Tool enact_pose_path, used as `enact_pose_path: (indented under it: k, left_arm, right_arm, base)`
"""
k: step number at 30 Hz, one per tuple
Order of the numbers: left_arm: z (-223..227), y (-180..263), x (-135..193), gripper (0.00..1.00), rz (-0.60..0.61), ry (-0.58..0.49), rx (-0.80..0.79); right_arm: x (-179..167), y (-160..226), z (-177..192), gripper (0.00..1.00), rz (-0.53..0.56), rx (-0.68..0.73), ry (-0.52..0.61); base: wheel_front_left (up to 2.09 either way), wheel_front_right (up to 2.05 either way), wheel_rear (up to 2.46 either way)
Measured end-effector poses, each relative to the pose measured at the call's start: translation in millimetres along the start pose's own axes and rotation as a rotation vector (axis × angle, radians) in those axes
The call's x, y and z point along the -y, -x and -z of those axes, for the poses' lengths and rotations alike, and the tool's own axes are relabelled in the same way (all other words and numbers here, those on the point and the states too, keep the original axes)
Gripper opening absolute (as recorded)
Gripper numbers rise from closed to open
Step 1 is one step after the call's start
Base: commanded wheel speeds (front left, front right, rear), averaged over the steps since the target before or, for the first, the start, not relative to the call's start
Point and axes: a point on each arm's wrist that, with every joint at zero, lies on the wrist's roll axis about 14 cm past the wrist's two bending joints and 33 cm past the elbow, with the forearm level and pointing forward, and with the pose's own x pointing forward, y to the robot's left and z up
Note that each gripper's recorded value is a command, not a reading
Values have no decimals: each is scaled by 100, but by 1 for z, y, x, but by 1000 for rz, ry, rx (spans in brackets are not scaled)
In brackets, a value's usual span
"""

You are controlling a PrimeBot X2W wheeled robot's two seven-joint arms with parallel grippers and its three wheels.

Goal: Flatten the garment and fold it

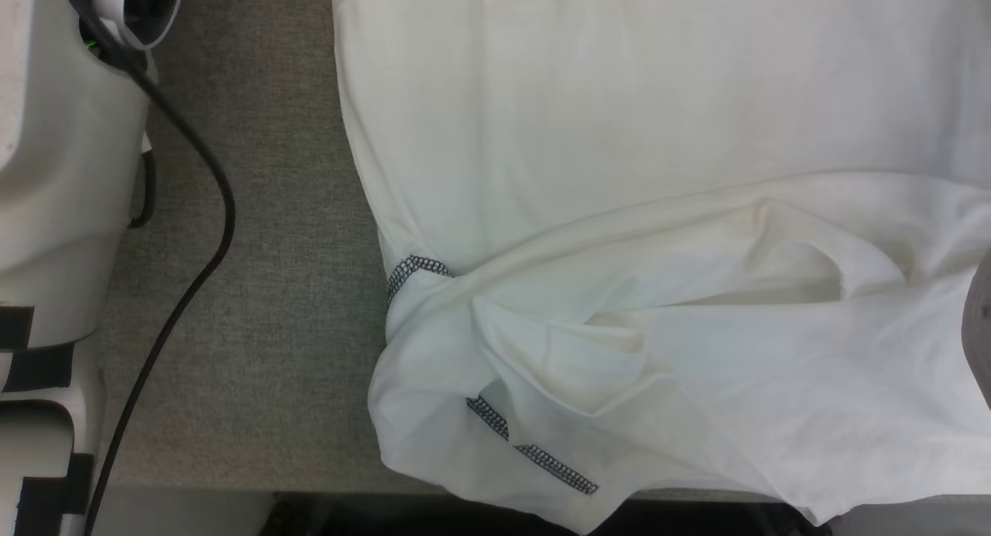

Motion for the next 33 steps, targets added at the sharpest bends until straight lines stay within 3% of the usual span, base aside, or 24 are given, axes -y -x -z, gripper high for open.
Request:
enact_pose_path:
  k: [8, 17, 23, 27, 33]
  left_arm:
    - [-47, 16, 9, 0, 15, 5, 153]
    - [-69, 71, 63, 0, 125, 93, 242]
    - [-74, 126, 89, 0, 160, 150, 287]
    - [-55, 168, 110, 0, 176, 167, 256]
    - [-22, 224, 147, 0, 226, 291, 174]
  right_arm:
    - [-12, 38, -17, 0, -104, 157, 18]
    - [10, 129, -15, 0, -175, 351, 2]
    - [30, 189, 13, 0, -169, 387, -28]
    - [46, 225, 43, 0, -153, 353, -65]
    - [60, 270, 83, 0, -136, 296, -148]
  base:
    - [0, 0, 0]
    - [0, 0, 0]
    - [0, 0, 0]
    - [0, 0, 0]
    - [0, 0, 0]
